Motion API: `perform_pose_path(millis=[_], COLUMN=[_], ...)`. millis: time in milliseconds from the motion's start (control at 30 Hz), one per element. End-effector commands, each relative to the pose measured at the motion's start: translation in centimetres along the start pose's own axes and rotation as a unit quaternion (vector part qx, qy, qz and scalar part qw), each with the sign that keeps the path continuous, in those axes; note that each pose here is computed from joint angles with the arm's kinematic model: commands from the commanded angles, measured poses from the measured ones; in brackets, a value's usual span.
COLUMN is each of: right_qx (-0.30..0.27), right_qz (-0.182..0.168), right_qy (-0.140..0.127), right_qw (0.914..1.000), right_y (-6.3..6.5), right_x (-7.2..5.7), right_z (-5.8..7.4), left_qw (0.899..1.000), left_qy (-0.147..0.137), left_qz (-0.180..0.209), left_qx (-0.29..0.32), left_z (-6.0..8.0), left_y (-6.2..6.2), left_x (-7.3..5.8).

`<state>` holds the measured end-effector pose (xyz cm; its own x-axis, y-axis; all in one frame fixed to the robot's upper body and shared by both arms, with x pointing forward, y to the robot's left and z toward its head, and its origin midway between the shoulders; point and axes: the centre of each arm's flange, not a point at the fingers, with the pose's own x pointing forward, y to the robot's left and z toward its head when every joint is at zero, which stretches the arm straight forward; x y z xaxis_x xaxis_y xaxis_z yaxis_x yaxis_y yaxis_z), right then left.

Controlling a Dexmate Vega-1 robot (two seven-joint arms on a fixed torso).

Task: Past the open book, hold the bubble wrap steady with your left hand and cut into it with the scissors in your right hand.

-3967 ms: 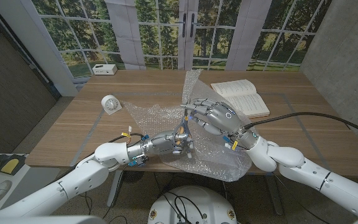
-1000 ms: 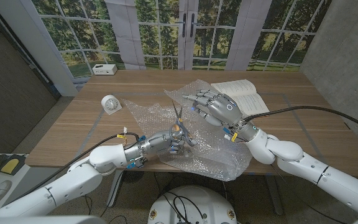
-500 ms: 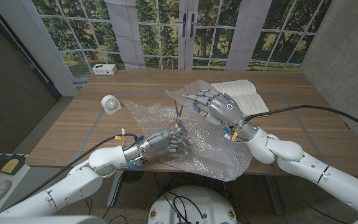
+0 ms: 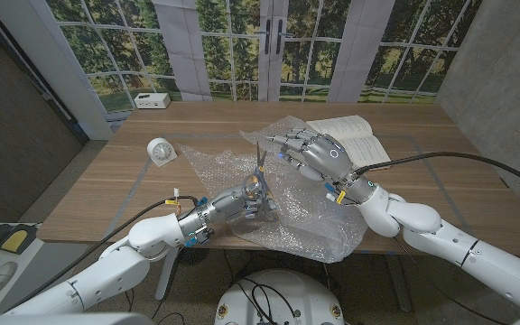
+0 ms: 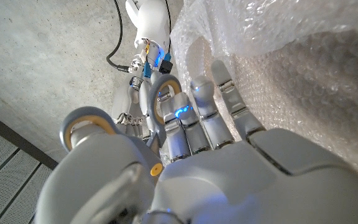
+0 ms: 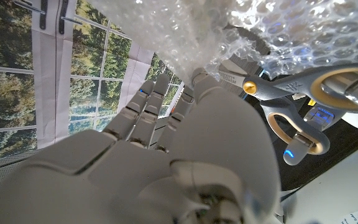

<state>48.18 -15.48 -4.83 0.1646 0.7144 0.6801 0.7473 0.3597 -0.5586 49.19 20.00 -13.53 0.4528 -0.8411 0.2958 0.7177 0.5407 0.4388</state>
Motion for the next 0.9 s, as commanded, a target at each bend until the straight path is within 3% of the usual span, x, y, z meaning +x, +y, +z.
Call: perform_pose_path(millis=[33,900], right_qx=[-0.001,0.000], right_qz=[-0.007,-0.004], right_qy=[0.002,0.001], right_qw=[1.0000,1.0000], right_y=[-0.27,-0.10], right_x=[0.07,0.20], right_z=[-0.26,-0.71], left_qw=[1.000,1.000], left_qy=[0.009,0.001], left_qz=[-0.012,-0.007], left_qx=[0.024,0.020], left_z=[0.05,-0.29], left_y=[0.08,0.37], left_x=[-0.13,-0.01])
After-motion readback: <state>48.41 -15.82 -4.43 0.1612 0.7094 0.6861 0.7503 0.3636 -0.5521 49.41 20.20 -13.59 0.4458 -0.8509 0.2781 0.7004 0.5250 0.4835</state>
